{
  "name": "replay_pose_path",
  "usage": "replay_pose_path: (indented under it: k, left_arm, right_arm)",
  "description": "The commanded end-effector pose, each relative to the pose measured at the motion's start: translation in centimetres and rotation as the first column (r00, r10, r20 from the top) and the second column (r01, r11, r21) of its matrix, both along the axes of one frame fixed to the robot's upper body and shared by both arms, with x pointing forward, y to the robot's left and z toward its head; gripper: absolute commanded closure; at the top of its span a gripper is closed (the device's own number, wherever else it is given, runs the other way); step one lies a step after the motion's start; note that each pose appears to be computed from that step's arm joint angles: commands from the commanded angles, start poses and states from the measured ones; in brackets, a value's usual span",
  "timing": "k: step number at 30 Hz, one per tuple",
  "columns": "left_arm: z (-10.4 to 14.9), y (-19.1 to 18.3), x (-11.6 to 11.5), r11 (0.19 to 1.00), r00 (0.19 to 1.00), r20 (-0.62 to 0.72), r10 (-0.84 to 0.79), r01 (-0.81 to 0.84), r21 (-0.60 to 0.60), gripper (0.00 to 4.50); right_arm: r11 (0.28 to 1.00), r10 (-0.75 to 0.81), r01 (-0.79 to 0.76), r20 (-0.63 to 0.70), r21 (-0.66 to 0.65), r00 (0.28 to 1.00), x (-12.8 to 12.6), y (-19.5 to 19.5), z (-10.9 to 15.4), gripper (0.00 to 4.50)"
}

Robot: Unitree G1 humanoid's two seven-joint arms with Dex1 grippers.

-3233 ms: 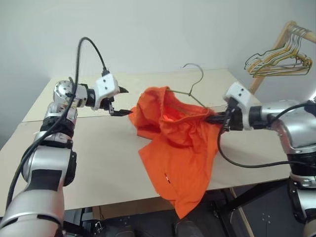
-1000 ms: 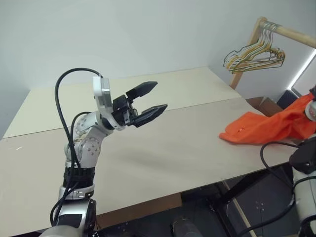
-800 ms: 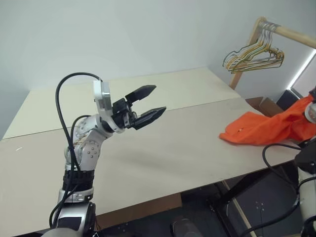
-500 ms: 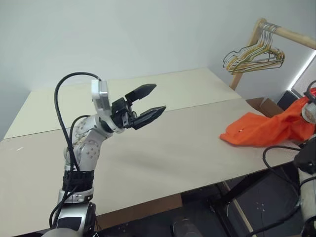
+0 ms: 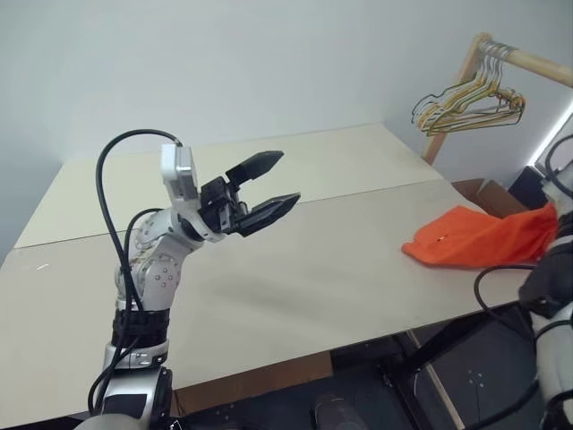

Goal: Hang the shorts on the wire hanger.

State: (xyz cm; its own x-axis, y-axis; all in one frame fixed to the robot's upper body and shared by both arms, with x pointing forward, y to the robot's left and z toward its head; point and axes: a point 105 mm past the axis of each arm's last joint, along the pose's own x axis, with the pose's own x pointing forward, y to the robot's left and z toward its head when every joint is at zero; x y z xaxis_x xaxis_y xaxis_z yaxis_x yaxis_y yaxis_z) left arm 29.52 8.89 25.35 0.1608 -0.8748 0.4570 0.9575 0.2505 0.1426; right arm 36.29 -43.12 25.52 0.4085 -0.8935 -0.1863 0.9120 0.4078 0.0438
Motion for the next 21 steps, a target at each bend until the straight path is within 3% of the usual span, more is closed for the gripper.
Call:
replay_pose_path:
  k: [1, 3, 6, 9, 14, 17, 21]
  left_arm:
    - [0.7, 0.1, -0.3, 1.0, 0.999, 0.042, 0.003, -0.003, -0.001, 0.0]
    - [0.8, 0.2, -0.2, 1.0, 0.999, 0.04, 0.004, -0.004, -0.005, 0.0]
    - [0.8, 0.2, -0.1, 1.0, 0.999, 0.04, 0.007, -0.006, -0.007, 0.0]
    - [0.8, 0.3, 0.0, 1.0, 0.999, 0.042, 0.012, -0.012, -0.005, 0.0]
    - [0.7, 1.4, 0.0, 0.998, 0.998, 0.032, 0.06, -0.06, 0.005, 0.0]
    - [0.2, 2.3, -0.1, 0.995, 0.995, 0.022, 0.098, -0.098, 0.034, 0.0]
    - [-0.7, 3.7, -0.5, 0.98, 0.984, 0.006, 0.175, -0.175, 0.099, 0.0]
  right_arm:
    - [0.926, -0.101, 0.102, 0.022, -0.362, 0.995, -1.5, 1.5, 6.2, 0.03]
    - [0.82, -0.12, 0.122, 0.041, -0.559, 0.992, -1.8, 3.8, 9.0, 0.03]
    - [0.739, -0.036, 0.073, 0.069, -0.67, 0.997, -1.1, 6.5, 10.8, 0.03]
    - [0.613, 0.115, -0.039, 0.04, -0.789, 0.993, 0.5, 9.5, 11.7, 0.03]
    - [0.49, 0.361, -0.28, -0.1, -0.825, 0.927, 3.6, 14.3, 10.3, 0.03]
    - [0.447, 0.528, -0.446, -0.174, -0.776, 0.831, 5.1, 16.9, 8.3, 0.03]
    - [0.29, 0.662, -0.608, -0.303, -0.739, 0.685, 6.1, 20.8, 5.5, 0.03]
